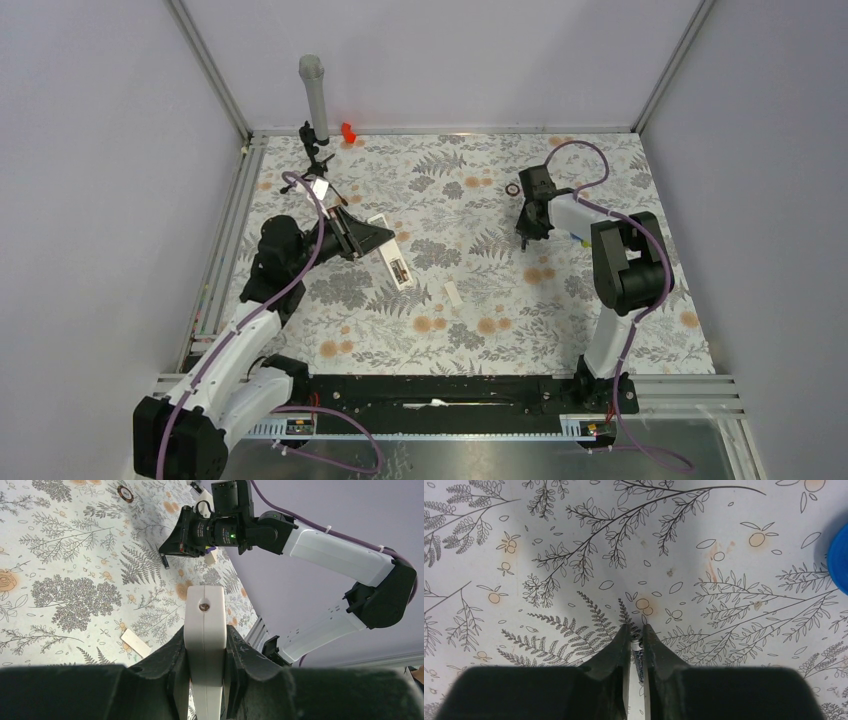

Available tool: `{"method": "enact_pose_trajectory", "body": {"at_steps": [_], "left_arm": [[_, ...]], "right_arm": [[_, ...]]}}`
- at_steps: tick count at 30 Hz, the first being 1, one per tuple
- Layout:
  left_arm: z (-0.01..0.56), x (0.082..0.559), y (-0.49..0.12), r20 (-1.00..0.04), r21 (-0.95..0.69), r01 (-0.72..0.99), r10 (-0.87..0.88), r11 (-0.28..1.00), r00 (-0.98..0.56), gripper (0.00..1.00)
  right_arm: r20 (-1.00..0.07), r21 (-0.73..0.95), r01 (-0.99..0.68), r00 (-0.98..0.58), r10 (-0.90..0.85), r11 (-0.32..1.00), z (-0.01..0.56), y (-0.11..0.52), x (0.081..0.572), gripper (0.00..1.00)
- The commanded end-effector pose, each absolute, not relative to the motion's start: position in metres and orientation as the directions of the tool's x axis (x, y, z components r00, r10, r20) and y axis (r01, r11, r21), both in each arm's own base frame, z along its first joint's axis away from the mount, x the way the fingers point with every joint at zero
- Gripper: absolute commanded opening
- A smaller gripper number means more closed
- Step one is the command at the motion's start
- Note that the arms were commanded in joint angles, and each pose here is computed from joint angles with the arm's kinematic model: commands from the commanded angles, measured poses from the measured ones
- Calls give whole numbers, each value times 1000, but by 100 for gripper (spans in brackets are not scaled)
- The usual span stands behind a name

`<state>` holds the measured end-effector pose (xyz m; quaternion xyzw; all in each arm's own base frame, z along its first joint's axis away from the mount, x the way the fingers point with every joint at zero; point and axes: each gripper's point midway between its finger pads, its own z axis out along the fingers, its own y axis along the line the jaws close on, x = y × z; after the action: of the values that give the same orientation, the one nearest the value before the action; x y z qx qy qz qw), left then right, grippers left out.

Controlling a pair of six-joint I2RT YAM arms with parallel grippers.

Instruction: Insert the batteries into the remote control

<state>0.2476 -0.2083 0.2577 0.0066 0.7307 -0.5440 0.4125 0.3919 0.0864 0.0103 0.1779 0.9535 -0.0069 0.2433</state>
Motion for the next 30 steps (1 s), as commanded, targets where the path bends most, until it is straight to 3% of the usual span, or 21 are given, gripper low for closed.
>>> {"method": "enact_pose_trajectory", "body": {"at_steps": [1, 4, 9, 13, 16, 18, 20, 25, 30], "left_arm": [[274, 242, -205, -668, -744, 526, -441, 412, -599, 0], [277, 241, -202, -679, -734, 532, -451, 422, -579, 0], [285, 244, -201, -682, -731, 537, -475, 420, -556, 0], [288, 247, -203, -667, -743, 544, -495, 389, -557, 0], [288, 251, -203, -656, -752, 536, -510, 384, -556, 0], [287, 254, -203, -654, -754, 527, -516, 391, -553, 0], [286, 256, -202, -653, -756, 520, -516, 398, -554, 0], [281, 260, -202, -656, -755, 500, -497, 424, -568, 0], [277, 262, -200, -666, -746, 487, -490, 454, -562, 0]], "right_arm": [[-399, 82, 409, -822, 406, 909, 3, 87, 376, 9], [-384, 123, 493, -777, 499, 861, 6, 88, 366, 0], [-357, 222, 645, -644, 677, 731, 18, 88, 343, 0], [-313, 281, 696, -584, 749, 661, 25, 91, 325, 6], [-299, 300, 714, -559, 774, 632, 30, 91, 316, 15], [-289, 321, 707, -561, 776, 631, 33, 93, 313, 32], [-345, 324, 672, -572, 744, 666, 42, 88, 318, 52], [-514, 194, 610, -604, 609, 768, 69, 48, 326, 58], [-545, 213, 597, -584, 601, 773, 76, 22, 308, 61]]}}
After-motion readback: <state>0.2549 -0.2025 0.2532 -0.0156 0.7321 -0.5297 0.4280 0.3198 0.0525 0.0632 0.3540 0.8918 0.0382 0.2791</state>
